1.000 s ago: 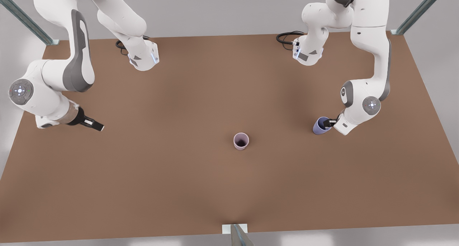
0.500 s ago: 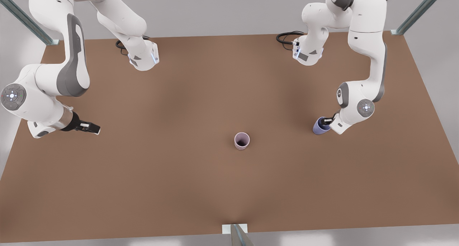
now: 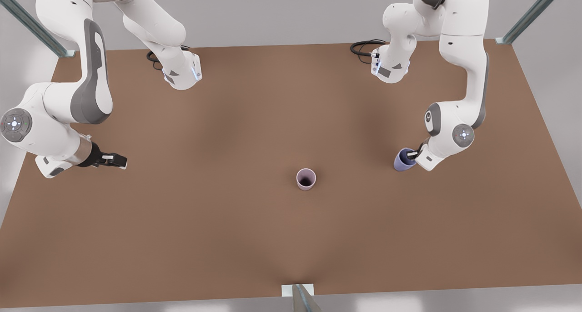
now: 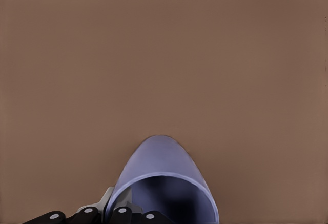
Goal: Stack the cups, with the pink cup at the bottom and the purple cup at the top
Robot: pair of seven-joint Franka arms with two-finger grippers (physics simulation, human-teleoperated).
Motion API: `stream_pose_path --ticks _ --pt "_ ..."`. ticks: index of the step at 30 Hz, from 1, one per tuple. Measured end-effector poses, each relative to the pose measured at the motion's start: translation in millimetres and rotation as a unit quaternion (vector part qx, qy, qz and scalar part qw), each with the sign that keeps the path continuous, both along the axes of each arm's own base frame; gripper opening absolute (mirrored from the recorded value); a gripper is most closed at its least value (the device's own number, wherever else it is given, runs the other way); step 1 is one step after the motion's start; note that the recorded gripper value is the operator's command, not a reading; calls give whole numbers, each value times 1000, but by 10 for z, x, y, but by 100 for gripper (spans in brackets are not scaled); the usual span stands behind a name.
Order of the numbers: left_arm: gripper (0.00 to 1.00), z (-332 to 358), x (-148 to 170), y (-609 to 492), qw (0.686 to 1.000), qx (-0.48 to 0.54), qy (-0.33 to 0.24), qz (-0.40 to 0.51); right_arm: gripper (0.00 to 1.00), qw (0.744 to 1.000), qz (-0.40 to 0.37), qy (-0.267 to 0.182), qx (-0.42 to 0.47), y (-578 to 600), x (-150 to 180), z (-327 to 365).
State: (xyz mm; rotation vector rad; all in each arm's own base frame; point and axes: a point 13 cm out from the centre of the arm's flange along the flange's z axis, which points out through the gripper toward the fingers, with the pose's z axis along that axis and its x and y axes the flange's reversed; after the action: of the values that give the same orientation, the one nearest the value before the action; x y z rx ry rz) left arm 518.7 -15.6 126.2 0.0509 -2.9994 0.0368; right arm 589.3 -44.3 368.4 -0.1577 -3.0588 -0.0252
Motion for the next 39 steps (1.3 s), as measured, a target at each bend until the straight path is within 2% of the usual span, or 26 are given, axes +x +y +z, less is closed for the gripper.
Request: stream_pose_path --ticks 1,6,8,12,16,20,28,35,37,38,39 --pt "21 145 125 -19 1000 -2 -13 -1 100 1000 2 0 0 -4 0 -2" --pt "21 1576 1326 -812 994 -9 -90 -56 100 1000 10 2 2 -29 -1 -21" --pt "21 1774 1447 -1372 993 -6 -83 -85 100 1000 13 2 3 -44 -3 -28" --pt "21 1749 1289 -2132 993 0 -46 -108 100 1000 6 13 7 -282 -52 -103" --pt "21 1618 1243 -3126 991 -4 -43 -123 100 999 -7 21 27 -676 -92 -228" --pt "21 1365 1085 -3715 994 -12 -37 -100 100 999 21 17 37 -602 -61 -201" --pt "21 1270 1045 -3914 999 -15 -38 -11 100 997 49 25 50 -736 -118 -281" --pt "21 1248 687 -4350 999 -14 -27 16 100 994 43 41 89 -1292 -318 -538" --pt "21 1245 662 -4380 999 -13 -26 28 97 991 10 51 127 -1829 -533 -869" --pt "21 1248 663 -4382 999 -13 -25 34 100 989 -3 42 140 -2089 -585 -901" --pt "21 1247 666 -4380 999 -13 -25 41 100 989 12 31 144 -2047 -482 -834"
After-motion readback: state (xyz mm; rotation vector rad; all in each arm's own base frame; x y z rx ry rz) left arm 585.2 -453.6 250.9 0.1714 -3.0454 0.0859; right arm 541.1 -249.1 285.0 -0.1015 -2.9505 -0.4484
